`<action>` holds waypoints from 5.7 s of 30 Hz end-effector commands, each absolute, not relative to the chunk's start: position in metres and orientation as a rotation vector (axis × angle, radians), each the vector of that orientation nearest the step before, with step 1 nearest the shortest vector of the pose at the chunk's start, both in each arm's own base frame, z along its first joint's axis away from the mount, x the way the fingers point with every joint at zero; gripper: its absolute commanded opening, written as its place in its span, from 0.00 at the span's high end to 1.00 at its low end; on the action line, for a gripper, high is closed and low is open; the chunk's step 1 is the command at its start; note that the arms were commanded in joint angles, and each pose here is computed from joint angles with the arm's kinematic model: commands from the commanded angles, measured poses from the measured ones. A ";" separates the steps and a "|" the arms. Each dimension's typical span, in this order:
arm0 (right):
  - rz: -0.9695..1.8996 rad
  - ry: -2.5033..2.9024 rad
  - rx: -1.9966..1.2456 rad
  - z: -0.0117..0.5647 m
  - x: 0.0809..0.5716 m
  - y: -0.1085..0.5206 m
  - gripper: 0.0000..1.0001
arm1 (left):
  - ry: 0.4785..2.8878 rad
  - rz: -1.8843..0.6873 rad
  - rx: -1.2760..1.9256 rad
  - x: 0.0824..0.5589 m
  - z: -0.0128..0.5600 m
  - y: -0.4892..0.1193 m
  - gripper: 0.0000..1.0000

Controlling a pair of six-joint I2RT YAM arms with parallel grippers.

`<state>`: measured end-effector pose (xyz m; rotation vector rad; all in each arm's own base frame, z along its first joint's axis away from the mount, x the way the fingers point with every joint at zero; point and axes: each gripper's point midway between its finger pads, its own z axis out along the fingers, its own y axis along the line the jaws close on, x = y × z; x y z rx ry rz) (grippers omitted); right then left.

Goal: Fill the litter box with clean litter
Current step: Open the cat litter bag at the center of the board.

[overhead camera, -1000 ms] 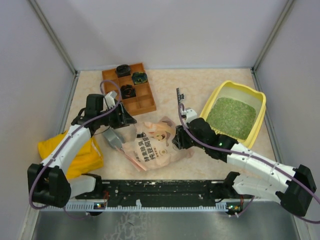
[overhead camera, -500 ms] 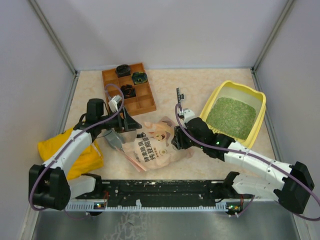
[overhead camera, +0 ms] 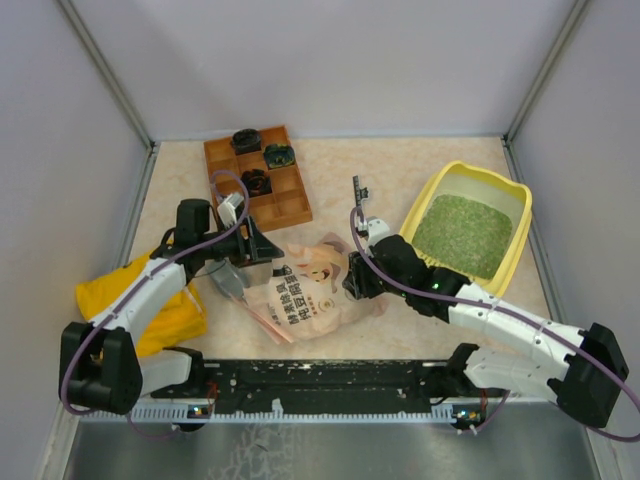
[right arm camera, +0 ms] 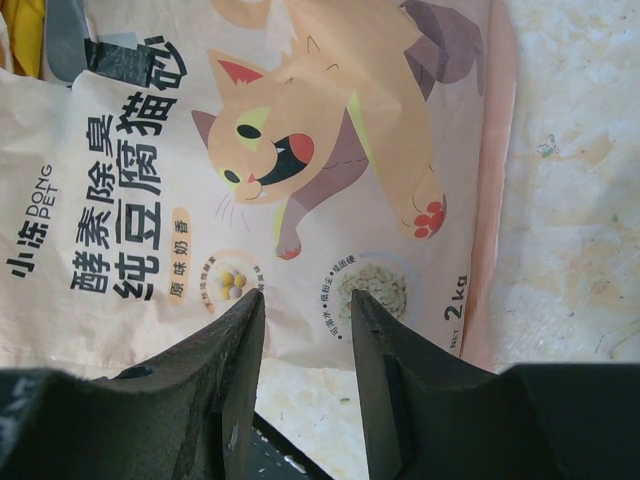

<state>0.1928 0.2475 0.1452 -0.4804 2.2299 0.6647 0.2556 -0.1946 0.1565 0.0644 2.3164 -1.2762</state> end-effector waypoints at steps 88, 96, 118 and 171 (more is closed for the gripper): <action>0.559 2.330 -0.034 0.102 0.197 0.224 0.54 | 2.410 -1.306 0.029 0.261 0.125 -0.228 0.93; 0.479 2.370 -0.046 0.089 0.190 0.215 0.50 | 2.374 -1.368 0.011 0.270 0.127 -0.241 1.00; -0.076 2.382 0.243 0.046 0.191 0.120 0.60 | 2.442 -1.380 0.069 0.261 0.101 -0.282 1.00; 0.468 2.158 -0.035 0.148 0.209 0.186 0.56 | 2.466 -0.673 -0.313 0.294 0.158 -0.195 0.30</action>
